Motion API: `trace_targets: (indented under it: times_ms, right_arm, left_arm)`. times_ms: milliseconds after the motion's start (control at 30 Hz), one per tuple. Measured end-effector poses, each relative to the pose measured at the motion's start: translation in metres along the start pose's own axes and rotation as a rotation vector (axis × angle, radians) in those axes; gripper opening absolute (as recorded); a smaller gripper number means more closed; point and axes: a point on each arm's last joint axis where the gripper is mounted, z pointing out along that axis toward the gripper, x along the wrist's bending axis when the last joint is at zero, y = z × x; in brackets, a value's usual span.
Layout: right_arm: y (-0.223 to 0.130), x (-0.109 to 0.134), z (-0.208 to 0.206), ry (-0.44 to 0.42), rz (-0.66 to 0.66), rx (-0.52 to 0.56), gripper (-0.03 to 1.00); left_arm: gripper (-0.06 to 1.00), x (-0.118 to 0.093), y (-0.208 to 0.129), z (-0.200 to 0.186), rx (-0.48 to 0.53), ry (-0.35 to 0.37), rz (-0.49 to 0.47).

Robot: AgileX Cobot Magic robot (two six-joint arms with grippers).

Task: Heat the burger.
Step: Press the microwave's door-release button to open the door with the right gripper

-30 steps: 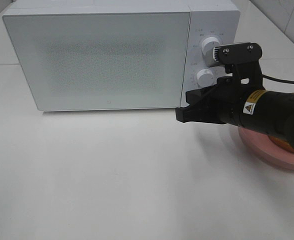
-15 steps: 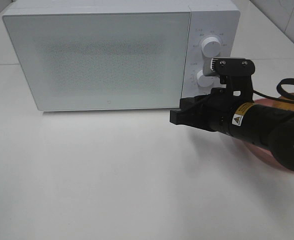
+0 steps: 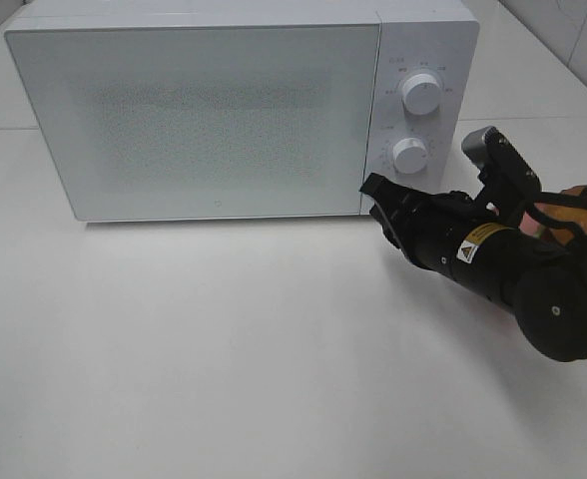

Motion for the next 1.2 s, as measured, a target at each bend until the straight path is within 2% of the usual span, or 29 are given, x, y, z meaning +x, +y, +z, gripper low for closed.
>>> trace_targets:
  times_ms: [67,133,267,467,733,967,1200]
  right_arm:
    - [0.000,-0.001,0.001,0.003,0.033,-0.005,0.04]
    - [0.001,-0.003,0.002,0.004,0.165,-0.043,0.03]
    - [0.002,-0.008,0.004,-0.020,0.237,-0.070,0.01]
    - [0.004,-0.005,0.016,-0.041,0.302,-0.071,0.00]
    - [0.015,0.000,0.026,-0.075,0.429,-0.146,0.00]
    - [0.011,-0.012,0.042,-0.134,0.539,-0.185,0.00]
    - [0.008,-0.015,0.052,-0.128,0.611,-0.196,0.00]
  left_arm:
    - [0.00,0.000,0.000,0.000,0.000,0.000,0.000]
    - [0.00,0.000,0.000,0.000,0.000,0.000,0.000]
    - [0.00,0.000,0.000,0.000,0.000,0.000,0.000]
    - [0.00,0.000,0.000,0.000,0.000,0.000,0.000]
    - [0.00,0.000,0.000,0.000,0.000,0.000,0.000]
    - [0.00,0.000,0.000,0.000,0.000,0.000,0.000]
    - [0.00,0.000,0.000,0.000,0.000,0.000,0.000]
